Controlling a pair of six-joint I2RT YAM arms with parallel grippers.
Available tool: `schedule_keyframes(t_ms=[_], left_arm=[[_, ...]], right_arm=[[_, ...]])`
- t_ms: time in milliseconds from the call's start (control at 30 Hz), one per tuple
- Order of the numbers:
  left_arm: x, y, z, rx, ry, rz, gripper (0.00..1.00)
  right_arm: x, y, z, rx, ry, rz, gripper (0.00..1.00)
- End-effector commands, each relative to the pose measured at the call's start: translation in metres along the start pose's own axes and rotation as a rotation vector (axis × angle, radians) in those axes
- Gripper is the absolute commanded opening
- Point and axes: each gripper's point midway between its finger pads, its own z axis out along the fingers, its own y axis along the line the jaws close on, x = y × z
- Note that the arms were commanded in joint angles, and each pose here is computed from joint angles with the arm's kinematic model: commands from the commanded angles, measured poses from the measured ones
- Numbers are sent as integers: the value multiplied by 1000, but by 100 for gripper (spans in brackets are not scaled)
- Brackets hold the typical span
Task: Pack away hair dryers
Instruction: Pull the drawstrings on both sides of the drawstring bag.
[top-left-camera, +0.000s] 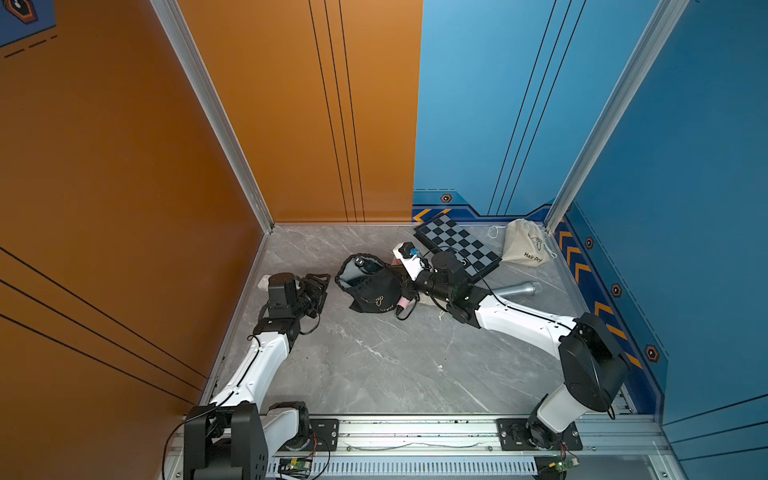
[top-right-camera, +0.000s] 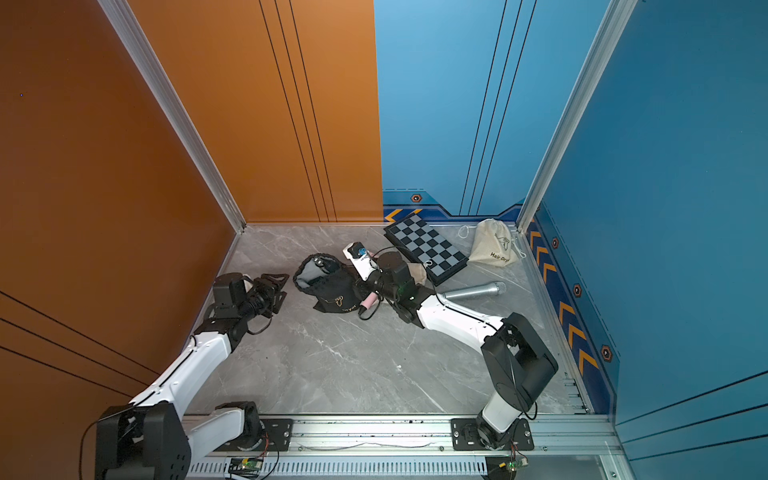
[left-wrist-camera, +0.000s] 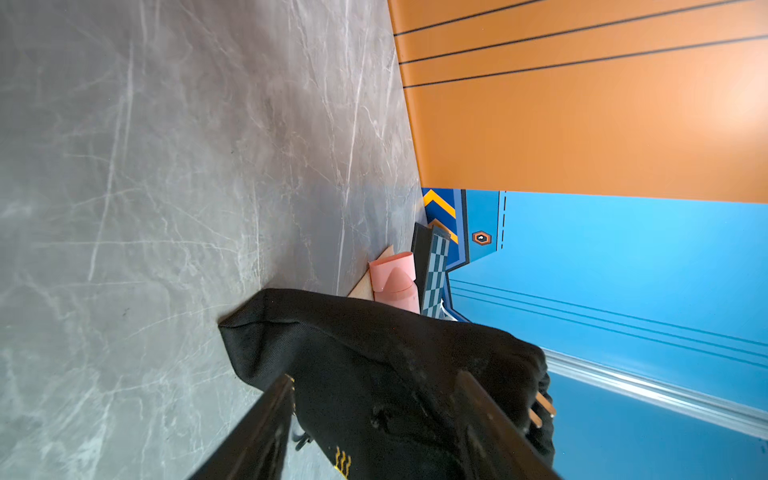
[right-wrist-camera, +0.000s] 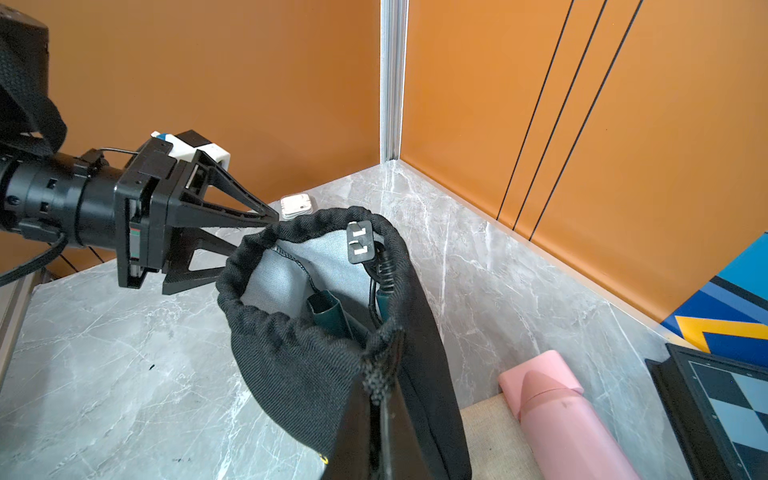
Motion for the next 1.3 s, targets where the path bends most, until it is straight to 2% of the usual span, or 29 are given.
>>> schedule_keyframes(t_ms=[0, 133, 333, 500, 1267], left_arm=[[-2, -15, -3, 80, -6, -117, 64], [-4, -18, -2, 151, -23, -251, 63], [2, -13, 4, 151, -5, -348, 62], [10, -24, 7, 184, 17, -397, 61], [6, -40, 14, 235, -19, -443, 55]], right_arm=[[-15, -4, -9, 23, -50, -20, 0], [-16, -4, -10, 26, -52, -22, 0], [-16, -5, -8, 26, -52, -20, 0], [-16, -6, -9, 28, -50, -19, 0], [-17, -7, -13, 30, -56, -12, 0]])
